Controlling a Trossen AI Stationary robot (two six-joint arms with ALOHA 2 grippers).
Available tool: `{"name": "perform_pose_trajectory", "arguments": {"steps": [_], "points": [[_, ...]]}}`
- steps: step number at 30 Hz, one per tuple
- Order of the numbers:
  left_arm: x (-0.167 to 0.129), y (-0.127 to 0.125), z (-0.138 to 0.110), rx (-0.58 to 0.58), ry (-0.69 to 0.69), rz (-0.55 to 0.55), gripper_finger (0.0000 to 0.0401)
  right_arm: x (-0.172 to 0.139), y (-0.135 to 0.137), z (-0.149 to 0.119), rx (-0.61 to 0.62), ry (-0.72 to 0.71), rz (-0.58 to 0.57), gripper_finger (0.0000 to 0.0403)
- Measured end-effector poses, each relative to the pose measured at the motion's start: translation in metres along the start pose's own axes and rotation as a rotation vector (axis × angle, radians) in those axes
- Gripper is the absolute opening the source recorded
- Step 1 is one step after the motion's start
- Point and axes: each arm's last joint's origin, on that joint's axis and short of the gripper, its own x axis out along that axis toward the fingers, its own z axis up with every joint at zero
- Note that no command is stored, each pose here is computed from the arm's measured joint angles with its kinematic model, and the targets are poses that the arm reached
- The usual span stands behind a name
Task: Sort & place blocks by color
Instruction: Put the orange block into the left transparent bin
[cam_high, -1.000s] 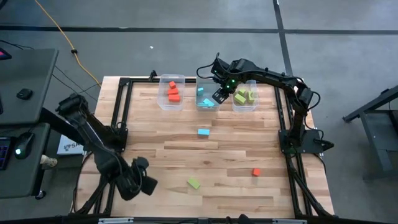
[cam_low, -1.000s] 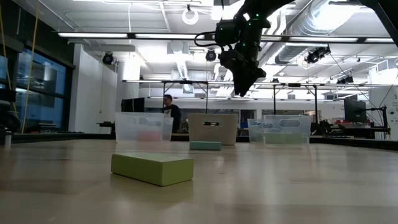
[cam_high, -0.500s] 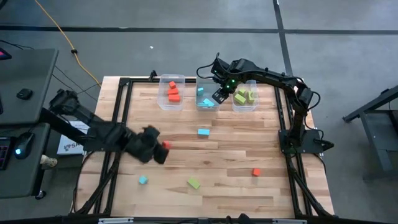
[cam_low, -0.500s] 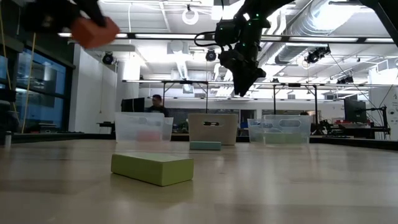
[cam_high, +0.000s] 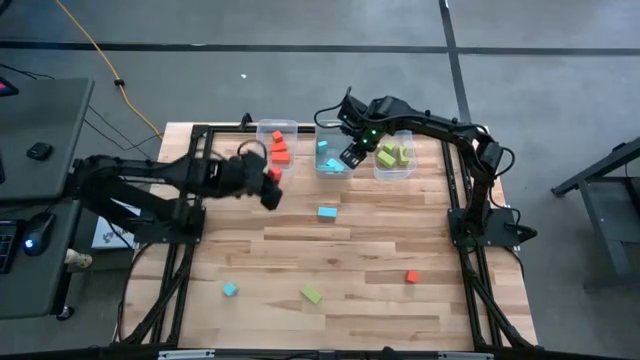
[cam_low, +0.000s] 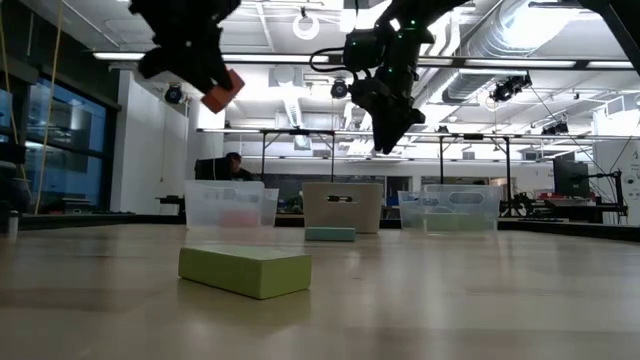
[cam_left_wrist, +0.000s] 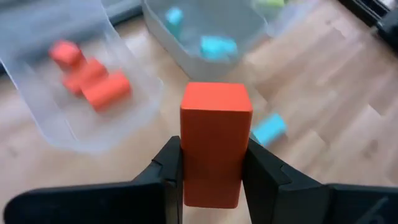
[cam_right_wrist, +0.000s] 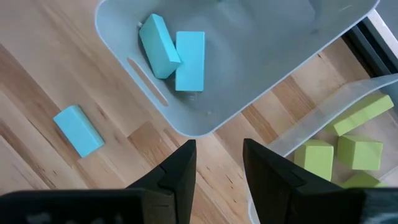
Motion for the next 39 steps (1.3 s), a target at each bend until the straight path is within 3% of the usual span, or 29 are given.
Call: {"name": "perform_pose_trajectory", "arguments": {"steps": [7, 13, 17, 21, 25, 32, 39], "points": [[0.015, 0.023, 0.039, 0.137, -0.162, 0.051, 0.0081, 0.000, 0.009, -0.001, -0.024, -0.011, 0.009, 0.0124], [0.027, 0.051, 0.059, 0.225, -0.193, 0.155, 0.0081, 0.000, 0.016, 0.000, -0.042, -0.026, 0.016, 0.0124], [0.037, 0.063, 0.072, 0.277, -0.209, 0.122, 0.0085, 0.001, 0.020, -0.001, -0.060, -0.033, 0.021, 0.0124], [0.045, 0.076, 0.084, 0.250, -0.248, 0.105, 0.0097, 0.001, 0.023, -0.001, -0.067, -0.034, 0.023, 0.0124], [0.055, 0.092, 0.089, 0.240, -0.222, 0.134, 0.0102, 0.001, 0.025, -0.001, -0.071, -0.035, 0.024, 0.0124], [0.070, 0.112, 0.105, 0.266, -0.174, 0.085, 0.0097, 0.001, 0.025, -0.001, -0.033, -0.035, 0.025, 0.0124], [0.092, 0.130, 0.112, 0.320, -0.030, 0.134, 0.0097, 0.001, 0.025, 0.000, 0.043, -0.047, 0.030, 0.0124]]}}
